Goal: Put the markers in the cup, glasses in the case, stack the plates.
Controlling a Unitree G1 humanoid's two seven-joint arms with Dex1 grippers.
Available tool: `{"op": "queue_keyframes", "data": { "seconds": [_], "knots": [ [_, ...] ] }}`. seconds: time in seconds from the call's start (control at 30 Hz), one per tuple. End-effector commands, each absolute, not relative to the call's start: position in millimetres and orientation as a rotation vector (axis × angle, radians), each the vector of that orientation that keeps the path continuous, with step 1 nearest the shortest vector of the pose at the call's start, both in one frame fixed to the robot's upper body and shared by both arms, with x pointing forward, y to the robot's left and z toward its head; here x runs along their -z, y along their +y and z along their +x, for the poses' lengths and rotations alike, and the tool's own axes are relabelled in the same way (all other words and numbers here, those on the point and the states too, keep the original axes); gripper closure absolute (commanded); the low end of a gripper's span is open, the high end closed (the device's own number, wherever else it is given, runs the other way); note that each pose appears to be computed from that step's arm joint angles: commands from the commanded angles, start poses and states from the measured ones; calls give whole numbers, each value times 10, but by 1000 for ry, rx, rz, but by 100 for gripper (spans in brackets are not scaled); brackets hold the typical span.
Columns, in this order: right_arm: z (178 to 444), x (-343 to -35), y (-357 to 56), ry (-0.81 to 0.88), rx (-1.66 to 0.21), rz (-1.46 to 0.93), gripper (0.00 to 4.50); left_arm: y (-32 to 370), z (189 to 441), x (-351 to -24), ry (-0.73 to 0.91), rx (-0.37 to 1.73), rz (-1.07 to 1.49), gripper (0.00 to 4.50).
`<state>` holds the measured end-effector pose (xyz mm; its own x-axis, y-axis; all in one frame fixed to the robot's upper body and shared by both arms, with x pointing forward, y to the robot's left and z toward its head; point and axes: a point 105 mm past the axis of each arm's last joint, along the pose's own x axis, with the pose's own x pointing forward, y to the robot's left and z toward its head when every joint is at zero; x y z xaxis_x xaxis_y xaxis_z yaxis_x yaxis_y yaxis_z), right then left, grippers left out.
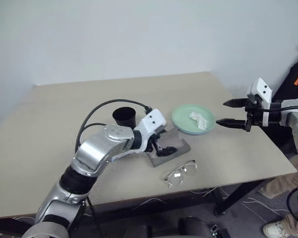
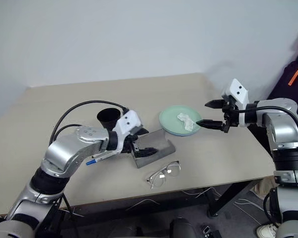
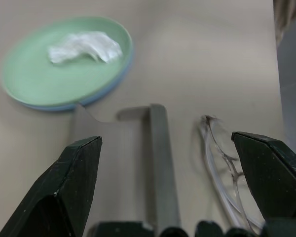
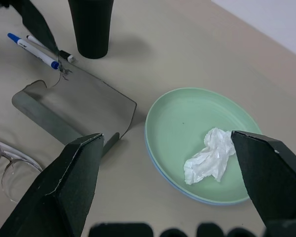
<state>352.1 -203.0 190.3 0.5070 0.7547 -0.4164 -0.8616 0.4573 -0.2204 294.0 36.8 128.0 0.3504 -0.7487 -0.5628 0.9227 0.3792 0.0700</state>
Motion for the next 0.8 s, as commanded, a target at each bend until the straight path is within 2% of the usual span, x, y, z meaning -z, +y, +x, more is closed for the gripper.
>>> {"op": "queue_keyframes", "data": {
  "seconds": [0.03, 0.3, 0.63, 0.73, 0.8],
  "knots": [
    [3504, -2064, -2040, 228, -1001, -466, 4, 253, 2896, -1194, 551, 1131, 527, 0],
    [3489, -2034, -2023, 229, -998, -459, 4, 28, 2830, -960, 646, 1162, 690, 0],
    [3475, -2008, -2011, 227, -993, -454, 4, -113, 2877, -850, 673, 1156, 724, 0],
    [3475, -2001, -2013, 226, -989, -453, 0, -134, 2871, -825, 683, 1157, 721, 61],
    [3478, -2004, -2015, 225, -986, -454, 0, -133, 2869, -808, 694, 1154, 719, 125]
  ]
}}
